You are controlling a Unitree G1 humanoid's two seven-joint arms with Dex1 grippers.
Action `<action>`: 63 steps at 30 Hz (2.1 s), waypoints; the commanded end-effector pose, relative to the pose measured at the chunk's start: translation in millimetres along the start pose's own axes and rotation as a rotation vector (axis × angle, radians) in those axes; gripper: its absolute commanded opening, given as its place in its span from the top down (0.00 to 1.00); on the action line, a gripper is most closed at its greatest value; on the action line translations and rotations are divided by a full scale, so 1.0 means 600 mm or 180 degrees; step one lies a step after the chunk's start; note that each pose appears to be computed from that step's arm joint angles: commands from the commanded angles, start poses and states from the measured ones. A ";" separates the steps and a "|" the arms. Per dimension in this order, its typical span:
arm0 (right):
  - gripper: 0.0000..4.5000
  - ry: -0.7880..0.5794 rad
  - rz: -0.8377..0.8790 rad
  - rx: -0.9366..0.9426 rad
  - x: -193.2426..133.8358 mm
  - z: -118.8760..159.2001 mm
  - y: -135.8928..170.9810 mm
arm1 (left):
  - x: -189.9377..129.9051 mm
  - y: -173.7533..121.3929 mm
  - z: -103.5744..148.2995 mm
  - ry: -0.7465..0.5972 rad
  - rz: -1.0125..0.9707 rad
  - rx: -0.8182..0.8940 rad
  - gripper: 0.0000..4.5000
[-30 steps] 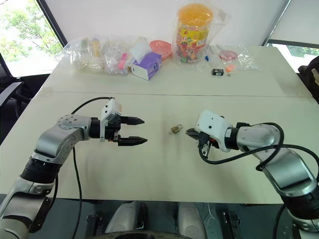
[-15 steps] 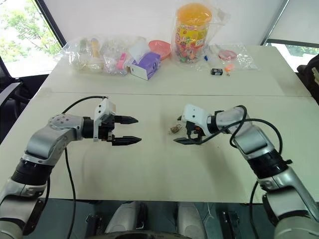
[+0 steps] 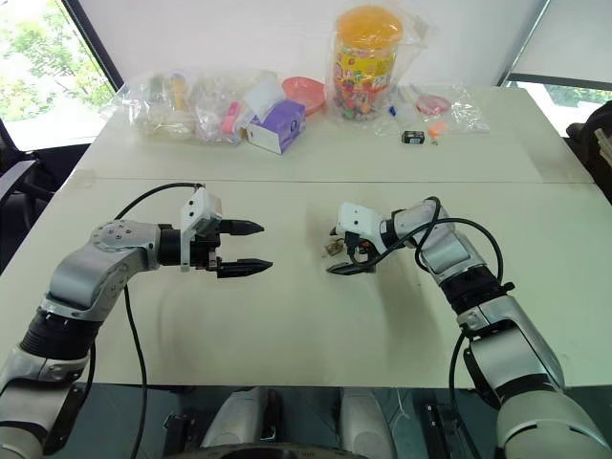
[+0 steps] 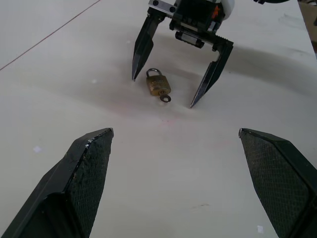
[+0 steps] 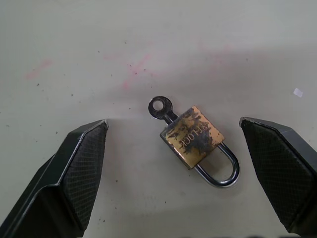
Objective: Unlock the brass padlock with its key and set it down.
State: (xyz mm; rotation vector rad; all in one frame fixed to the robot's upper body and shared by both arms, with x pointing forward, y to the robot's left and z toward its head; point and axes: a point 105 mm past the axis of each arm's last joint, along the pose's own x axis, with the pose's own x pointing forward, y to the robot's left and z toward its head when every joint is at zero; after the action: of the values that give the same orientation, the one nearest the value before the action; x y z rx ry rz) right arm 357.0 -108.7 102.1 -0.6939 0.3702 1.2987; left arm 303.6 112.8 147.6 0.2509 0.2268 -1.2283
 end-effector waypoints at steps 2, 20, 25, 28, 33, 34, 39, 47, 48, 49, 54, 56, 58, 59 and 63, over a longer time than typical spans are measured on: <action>0.02 0.0004 -0.0043 -0.0079 0.005 0.000 -0.012 | -0.009 -0.001 0.023 -0.0102 0.0050 0.0149 0.05; 0.77 0.0151 0.0070 0.0073 0.009 -0.043 0.017 | -0.003 0.008 0.029 -0.0102 0.0029 0.0201 0.05; 0.77 0.0093 -0.0322 -0.0312 -0.006 -0.025 0.019 | 0.006 0.007 0.038 -0.0225 -0.0032 0.0099 0.05; 0.77 0.0026 -0.0790 -0.0771 -0.021 0.003 0.008 | 0.014 0.007 0.044 -0.0337 -0.0071 -0.0031 0.05; 0.77 -0.0033 -0.0829 -0.0443 -0.014 0.000 0.040 | 0.028 0.005 0.043 -0.0337 -0.0154 -0.0017 0.05; 0.77 -0.0065 -0.0802 -0.0268 -0.009 -0.002 0.047 | 0.030 0.005 0.044 -0.0343 -0.0173 -0.0014 0.05; 0.34 -0.0080 -0.0863 0.0387 0.006 -0.013 0.050 | 0.037 0.008 0.045 -0.0353 -0.0194 0.0010 0.05; 0.01 -0.0088 -0.0702 0.0493 -0.004 -0.018 0.048 | 0.037 0.010 0.044 -0.0356 -0.0186 0.0017 0.05; 0.01 -0.0055 -0.0604 0.0502 -0.006 -0.024 0.050 | 0.037 0.010 0.045 -0.0358 -0.0184 0.0017 0.05; 0.01 -0.0021 -0.0501 0.0490 -0.008 -0.030 0.053 | 0.038 0.010 0.045 -0.0360 -0.0183 0.0017 0.05; 0.01 0.0107 -0.0308 0.0428 -0.012 -0.048 0.033 | 0.038 0.010 0.046 -0.0378 -0.0159 0.0020 0.05; 0.01 0.0128 -0.0279 0.0401 -0.010 -0.050 0.024 | 0.038 0.009 0.045 -0.0382 -0.0151 0.0020 0.05; 0.01 0.0180 -0.0179 0.0382 -0.005 -0.054 0.013 | 0.037 0.008 0.044 -0.0382 -0.0141 0.0021 0.05; 0.01 0.0216 -0.0116 0.0386 -0.003 -0.057 0.011 | 0.036 0.007 0.043 -0.0382 -0.0135 0.0021 0.05; 0.01 0.0326 0.0035 0.0390 -0.002 -0.072 0.005 | 0.034 0.007 0.043 -0.0388 -0.0105 0.0020 0.05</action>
State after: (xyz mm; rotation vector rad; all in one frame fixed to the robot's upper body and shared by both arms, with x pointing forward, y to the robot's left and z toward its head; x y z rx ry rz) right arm 360.5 -120.7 95.1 -0.6223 0.4124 1.2794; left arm 316.9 87.5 154.7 0.1552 0.1752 -1.2731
